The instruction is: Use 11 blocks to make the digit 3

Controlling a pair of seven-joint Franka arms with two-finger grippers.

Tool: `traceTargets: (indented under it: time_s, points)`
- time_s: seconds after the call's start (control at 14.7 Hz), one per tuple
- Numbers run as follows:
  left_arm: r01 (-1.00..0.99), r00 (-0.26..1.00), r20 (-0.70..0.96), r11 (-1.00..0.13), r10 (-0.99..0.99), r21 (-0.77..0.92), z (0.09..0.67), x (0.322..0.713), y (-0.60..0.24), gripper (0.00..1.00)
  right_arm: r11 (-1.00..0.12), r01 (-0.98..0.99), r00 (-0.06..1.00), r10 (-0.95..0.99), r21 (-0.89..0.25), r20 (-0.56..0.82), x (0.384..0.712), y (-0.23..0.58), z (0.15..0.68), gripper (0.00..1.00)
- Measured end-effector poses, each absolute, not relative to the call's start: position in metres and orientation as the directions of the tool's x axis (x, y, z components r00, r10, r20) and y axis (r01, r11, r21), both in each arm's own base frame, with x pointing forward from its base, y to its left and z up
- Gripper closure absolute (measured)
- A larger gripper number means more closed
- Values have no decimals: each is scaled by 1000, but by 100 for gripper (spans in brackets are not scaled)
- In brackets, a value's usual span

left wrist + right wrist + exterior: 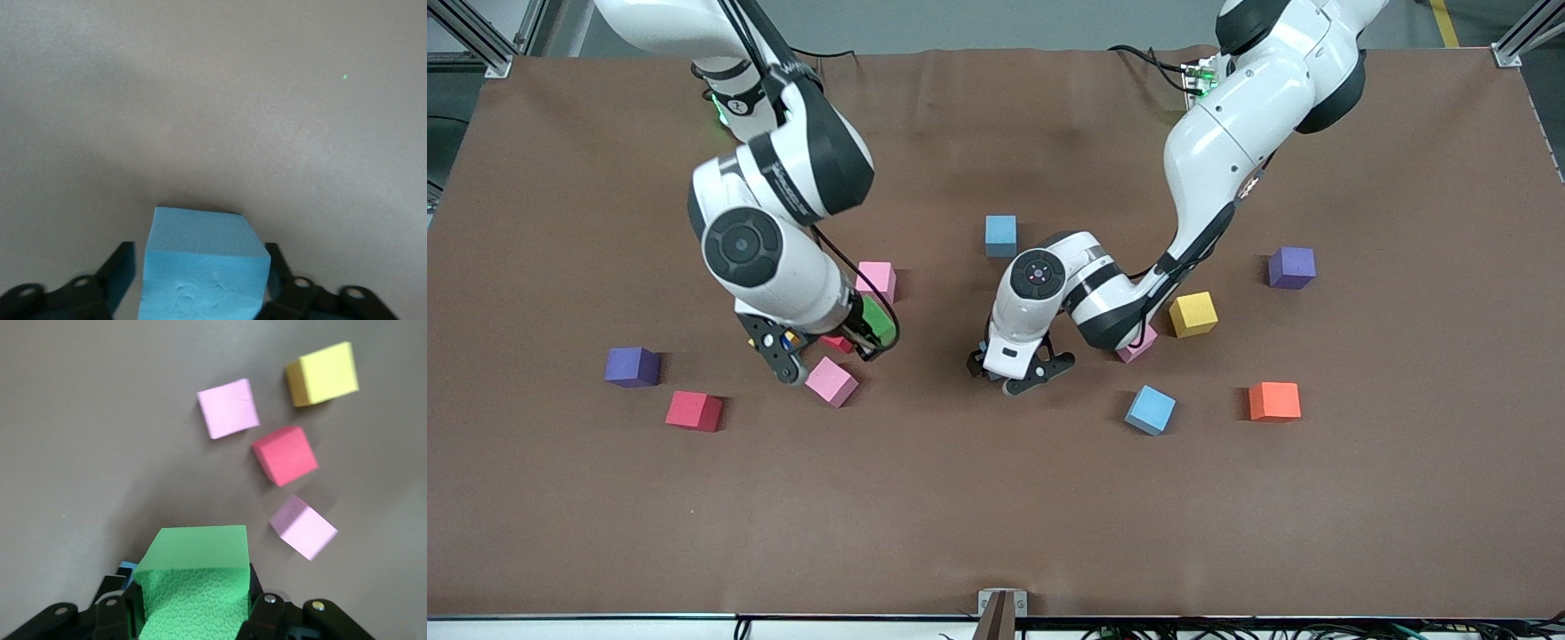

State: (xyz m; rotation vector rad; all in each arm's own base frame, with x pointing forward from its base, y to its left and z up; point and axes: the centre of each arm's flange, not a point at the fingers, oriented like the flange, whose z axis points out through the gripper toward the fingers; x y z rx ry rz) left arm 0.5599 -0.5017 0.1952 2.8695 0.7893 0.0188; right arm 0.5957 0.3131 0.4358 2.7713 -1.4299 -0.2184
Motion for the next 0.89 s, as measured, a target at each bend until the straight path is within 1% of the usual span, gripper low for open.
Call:
traceTargets:
  time_s: [0.14,0.27,0.41,0.54,0.75,0.89]
  points:
    - [603,795,-45,-782,605,158,197,561,-500,40,-534,-839,523,-844,102,-118,576,312,434,43]
    - [680,730,-52,-717,681,151,202,561,-496,41,-473,-874,463,-880,113,-107,548,330,421,43]
    - [742,666,-44,-656,745,138,215,559,-484,45,-385,-917,377,-922,107,-90,513,355,395,43]
    - [806,585,-24,-579,811,123,233,555,-462,45,-318,-943,311,-947,99,-78,484,370,367,43]
    - [915,392,19,-392,920,96,253,529,-430,45,-220,-971,215,-974,88,-68,458,368,327,43]
    - [971,224,41,-226,974,83,254,506,-420,45,-180,-981,176,-982,72,-69,443,366,304,43]
